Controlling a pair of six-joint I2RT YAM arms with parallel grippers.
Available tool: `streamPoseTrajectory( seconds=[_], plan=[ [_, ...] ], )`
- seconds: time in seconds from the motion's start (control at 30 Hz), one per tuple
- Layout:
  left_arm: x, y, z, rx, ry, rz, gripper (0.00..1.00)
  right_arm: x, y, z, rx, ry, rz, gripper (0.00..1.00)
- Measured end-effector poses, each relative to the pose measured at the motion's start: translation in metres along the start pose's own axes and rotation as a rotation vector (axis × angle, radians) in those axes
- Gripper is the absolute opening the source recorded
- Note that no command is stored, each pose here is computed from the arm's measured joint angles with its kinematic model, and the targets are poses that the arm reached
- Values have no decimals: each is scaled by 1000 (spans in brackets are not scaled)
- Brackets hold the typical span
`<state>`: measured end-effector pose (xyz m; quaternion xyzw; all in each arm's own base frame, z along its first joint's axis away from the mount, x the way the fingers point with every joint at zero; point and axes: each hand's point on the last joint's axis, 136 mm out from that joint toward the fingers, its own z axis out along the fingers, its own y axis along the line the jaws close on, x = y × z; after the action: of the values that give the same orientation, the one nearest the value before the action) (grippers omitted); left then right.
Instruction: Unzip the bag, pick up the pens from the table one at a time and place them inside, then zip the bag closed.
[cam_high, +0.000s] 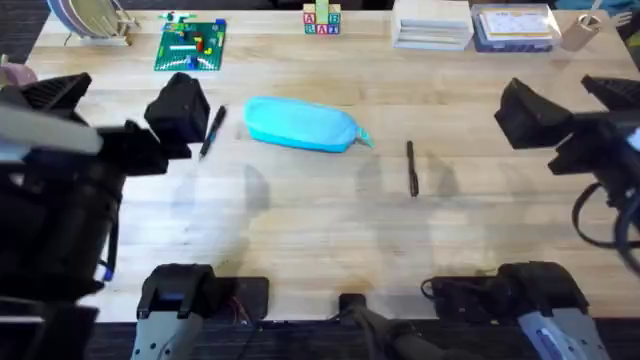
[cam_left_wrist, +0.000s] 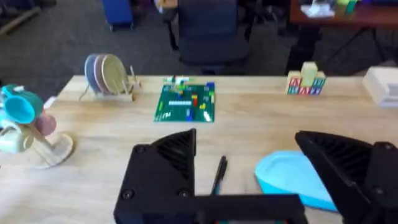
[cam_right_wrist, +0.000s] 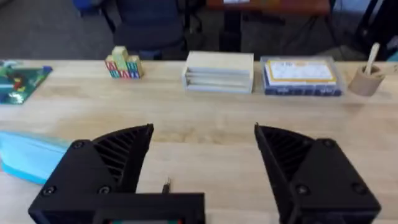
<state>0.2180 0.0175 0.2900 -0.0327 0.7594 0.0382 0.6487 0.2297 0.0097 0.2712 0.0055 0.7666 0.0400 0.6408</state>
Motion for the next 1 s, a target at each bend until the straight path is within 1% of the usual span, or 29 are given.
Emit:
streamPoseTrajectory(
  seconds=[0.23, 0.5, 0.73, 0.77, 0.93, 1.0],
  plan=[
    [8, -2, 25, -2, 220, 21, 993, 11, -2, 20, 14, 225, 11, 998],
    [11, -5, 58, -1, 425, 42, 993, 24, -3, 43, 25, 410, 20, 998],
    [15, -8, 90, -1, 525, 52, 993, 32, -4, 62, 28, 522, 27, 998],
    [18, -10, 101, -1, 556, 55, 993, 34, -5, 66, 30, 565, 29, 997],
    [31, -10, 111, -1, 604, 59, 993, 37, -5, 71, 32, 634, 33, 997],
    [37, -11, 115, -1, 624, 61, 993, 42, -5, 75, 34, 677, 36, 998]
  ],
)
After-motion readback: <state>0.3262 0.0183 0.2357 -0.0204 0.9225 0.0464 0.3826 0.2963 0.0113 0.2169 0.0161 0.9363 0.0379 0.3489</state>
